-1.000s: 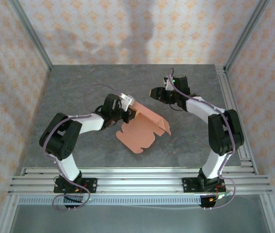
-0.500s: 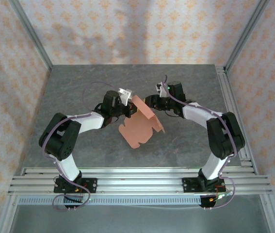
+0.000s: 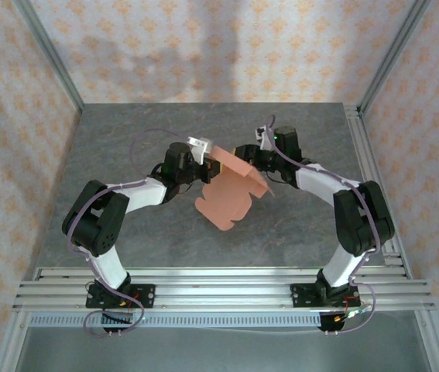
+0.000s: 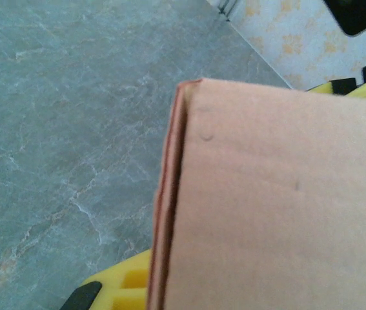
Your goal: Fold the paper box
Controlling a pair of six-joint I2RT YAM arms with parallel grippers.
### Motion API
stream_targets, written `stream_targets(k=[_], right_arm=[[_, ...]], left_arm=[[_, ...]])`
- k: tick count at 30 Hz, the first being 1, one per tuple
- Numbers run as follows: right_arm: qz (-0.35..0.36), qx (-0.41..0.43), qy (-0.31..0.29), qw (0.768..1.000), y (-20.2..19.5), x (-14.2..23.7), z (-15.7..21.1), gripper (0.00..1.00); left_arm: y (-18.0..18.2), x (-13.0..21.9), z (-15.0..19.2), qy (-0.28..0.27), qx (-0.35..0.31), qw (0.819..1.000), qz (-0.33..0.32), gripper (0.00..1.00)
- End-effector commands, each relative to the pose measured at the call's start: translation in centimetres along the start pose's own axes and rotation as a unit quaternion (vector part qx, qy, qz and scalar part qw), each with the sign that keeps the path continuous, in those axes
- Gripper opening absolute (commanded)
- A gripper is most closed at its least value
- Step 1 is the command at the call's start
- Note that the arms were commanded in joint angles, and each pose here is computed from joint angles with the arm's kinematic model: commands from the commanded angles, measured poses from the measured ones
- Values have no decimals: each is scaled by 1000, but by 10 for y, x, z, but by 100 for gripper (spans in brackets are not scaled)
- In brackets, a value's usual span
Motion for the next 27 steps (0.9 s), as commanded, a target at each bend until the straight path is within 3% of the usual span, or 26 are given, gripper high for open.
stream_targets(k=[1, 9, 14, 21, 27], right_arm=[[1, -4, -89, 996, 9, 35, -23, 56], [101, -48, -197, 974, -10, 107, -27, 60], [112, -66, -225, 966, -12, 137, -10, 60], [77, -70, -231, 967, -1, 154, 15, 62], [-46, -54, -249, 966, 26, 160, 13, 65]], left_arm=[[-11, 5, -23, -57, 4, 998, 17, 0], [-16, 6, -37, -83, 28, 995, 45, 0], [-17, 8, -52, -122, 74, 987, 67, 0], [-27, 19, -74, -168, 135, 974, 74, 0], [-28, 22, -82, -187, 164, 966, 76, 0]])
Point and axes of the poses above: each hand's point on the last joint's axis, 136 mm out from that joint toward the fingers, its own x axis back along the fingers, its own y axis along the line the jaws close on, z = x × y, the point moved 10 cm from there along x, back along the fingers, and after that the axes turned 5 degrees about x, right-handed, at the moved point
